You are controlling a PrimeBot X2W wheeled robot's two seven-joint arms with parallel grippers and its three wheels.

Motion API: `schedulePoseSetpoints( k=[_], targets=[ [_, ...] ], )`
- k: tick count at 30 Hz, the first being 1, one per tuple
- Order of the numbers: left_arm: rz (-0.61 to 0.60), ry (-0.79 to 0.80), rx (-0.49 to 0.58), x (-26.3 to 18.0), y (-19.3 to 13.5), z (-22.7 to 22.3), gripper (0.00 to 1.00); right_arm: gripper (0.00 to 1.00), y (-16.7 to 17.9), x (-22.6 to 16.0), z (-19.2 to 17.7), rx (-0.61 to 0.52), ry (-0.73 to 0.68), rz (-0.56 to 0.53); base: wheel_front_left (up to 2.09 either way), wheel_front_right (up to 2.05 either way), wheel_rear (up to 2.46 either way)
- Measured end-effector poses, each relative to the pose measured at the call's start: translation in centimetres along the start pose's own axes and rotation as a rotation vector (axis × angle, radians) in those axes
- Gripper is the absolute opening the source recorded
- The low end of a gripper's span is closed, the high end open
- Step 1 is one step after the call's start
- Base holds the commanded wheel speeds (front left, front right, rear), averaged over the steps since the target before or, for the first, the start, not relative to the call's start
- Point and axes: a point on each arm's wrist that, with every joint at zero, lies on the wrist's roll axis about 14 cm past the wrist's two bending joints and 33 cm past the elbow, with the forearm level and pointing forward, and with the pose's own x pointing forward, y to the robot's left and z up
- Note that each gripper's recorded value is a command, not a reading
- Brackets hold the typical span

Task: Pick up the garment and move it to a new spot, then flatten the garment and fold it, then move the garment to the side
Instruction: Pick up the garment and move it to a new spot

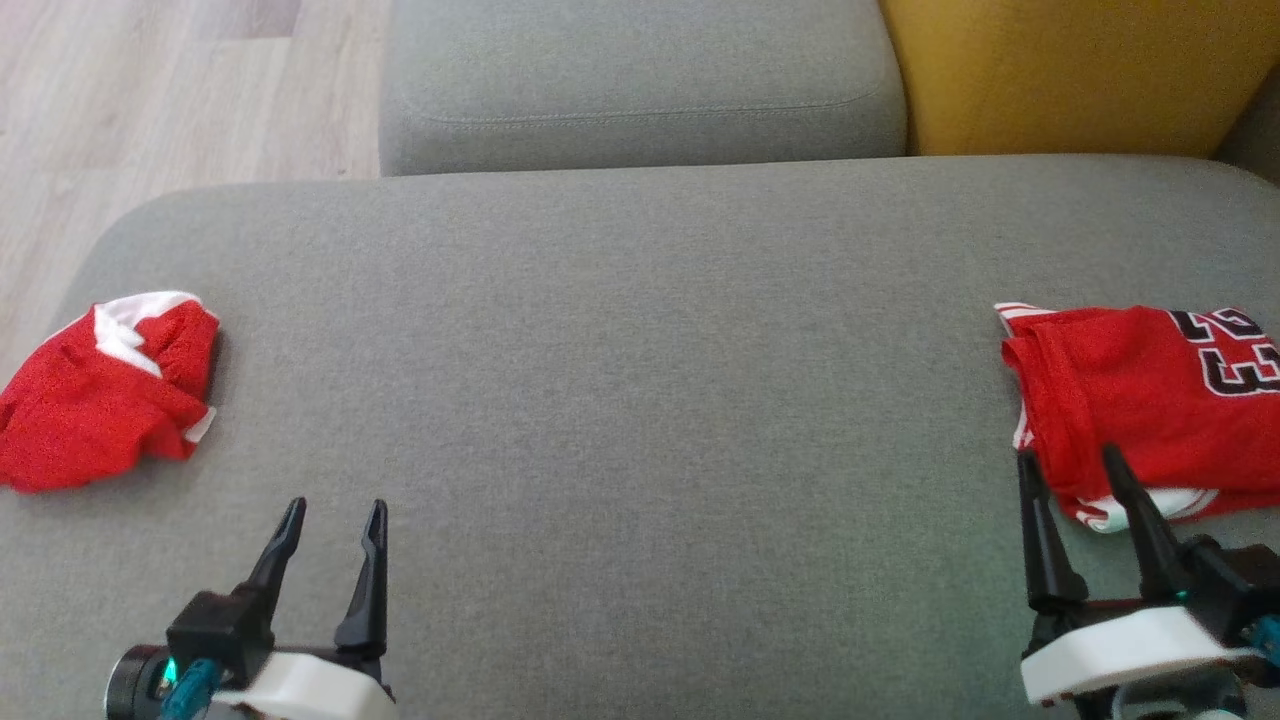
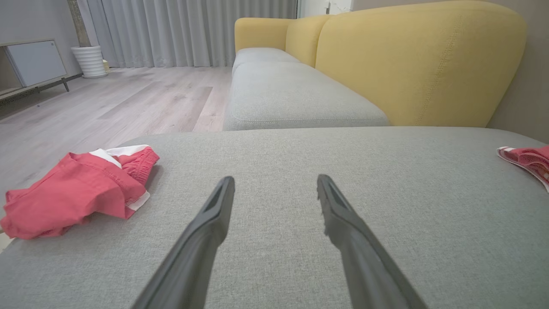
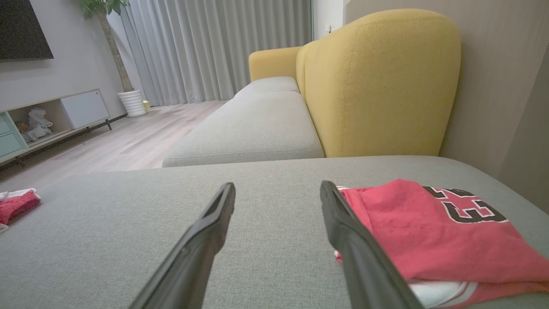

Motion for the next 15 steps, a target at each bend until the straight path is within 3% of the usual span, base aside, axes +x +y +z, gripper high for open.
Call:
schedulePoseSetpoints(
  k=[7,15],
  targets=[
    [0.065,-0.029,-0.009,-0.5,1.8,0.9,1.00,1.00,1.3,1.3,0.2,-0.008,0.003,0.048,0.00,0.00,0.00],
    [0.206,-0.085,-0.001,-2.2,5.6,2.5,1.00,1.00,5.3,3.1,0.1,-0.016,0.016,0.178,0.00,0.00,0.00]
  ],
)
